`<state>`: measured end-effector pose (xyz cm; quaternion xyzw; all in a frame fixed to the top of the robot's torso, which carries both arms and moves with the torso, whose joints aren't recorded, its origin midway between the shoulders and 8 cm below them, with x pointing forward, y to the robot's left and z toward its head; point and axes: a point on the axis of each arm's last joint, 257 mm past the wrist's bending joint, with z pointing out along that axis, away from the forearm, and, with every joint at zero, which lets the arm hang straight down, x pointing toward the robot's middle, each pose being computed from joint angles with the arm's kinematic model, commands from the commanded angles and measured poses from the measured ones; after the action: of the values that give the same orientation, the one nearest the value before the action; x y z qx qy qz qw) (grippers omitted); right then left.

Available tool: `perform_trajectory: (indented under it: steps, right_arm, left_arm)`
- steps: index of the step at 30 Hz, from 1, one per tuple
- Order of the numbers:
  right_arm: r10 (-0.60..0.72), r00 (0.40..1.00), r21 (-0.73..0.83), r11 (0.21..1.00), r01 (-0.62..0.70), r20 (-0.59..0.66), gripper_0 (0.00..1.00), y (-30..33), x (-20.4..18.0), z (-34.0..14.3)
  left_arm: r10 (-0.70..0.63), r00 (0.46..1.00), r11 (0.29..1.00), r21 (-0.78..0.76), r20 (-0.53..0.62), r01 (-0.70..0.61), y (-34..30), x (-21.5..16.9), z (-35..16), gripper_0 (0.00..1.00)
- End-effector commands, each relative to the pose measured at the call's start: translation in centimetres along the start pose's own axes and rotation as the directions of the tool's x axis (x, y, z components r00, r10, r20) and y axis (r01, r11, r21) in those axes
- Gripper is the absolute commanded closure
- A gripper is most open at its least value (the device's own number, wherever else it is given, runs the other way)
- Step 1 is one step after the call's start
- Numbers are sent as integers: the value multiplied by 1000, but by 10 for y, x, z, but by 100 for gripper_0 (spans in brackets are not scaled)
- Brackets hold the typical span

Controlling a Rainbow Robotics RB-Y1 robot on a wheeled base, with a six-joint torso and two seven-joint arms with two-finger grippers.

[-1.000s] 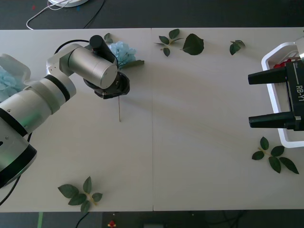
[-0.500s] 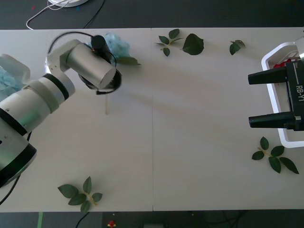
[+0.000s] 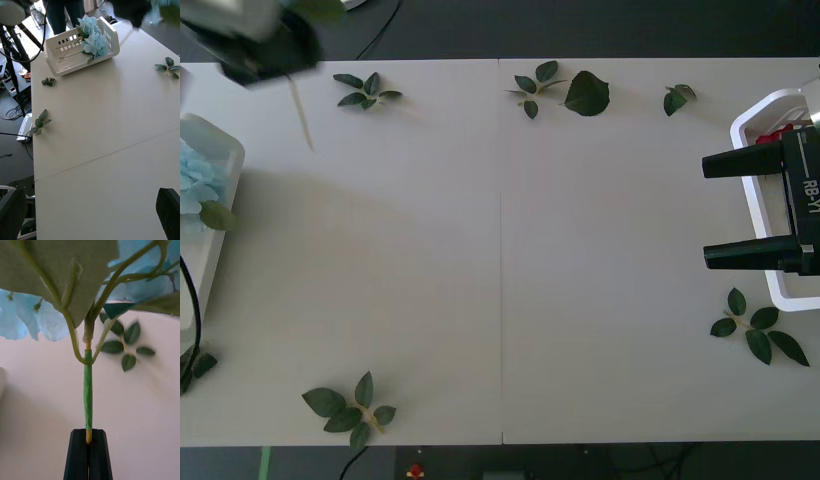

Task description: Place the red flowers into the right box and the blue flowers into the left box. If a person shows an open palm, hand one flower to the person first, then continue sorting.

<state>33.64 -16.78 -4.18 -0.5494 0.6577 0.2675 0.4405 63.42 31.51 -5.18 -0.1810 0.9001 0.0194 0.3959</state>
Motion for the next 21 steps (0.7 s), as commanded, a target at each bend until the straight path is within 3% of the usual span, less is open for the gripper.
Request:
perform_trajectory:
  steps: [1,5,11,21]
  right_arm:
    - [-25,999,-26,999,26,19,0,11,-3,5]
    - [-25,999,-26,999,26,19,0,11,-3,5]
    - [-25,999,-26,999,26,19,0,11,-3,5]
    - [-25,999,-26,999,26,19,0,11,-3,5]
  left_arm:
    - [-58,990,998,-19,126,60,49,-67,-81,100]
    - [-72,988,997,-16,137,75,117,-57,-116,100]
    - [33,989,992,-129,145,-14,226,-16,-138,100]
    - [140,986,953,-281,88,-111,322,35,-118,100]
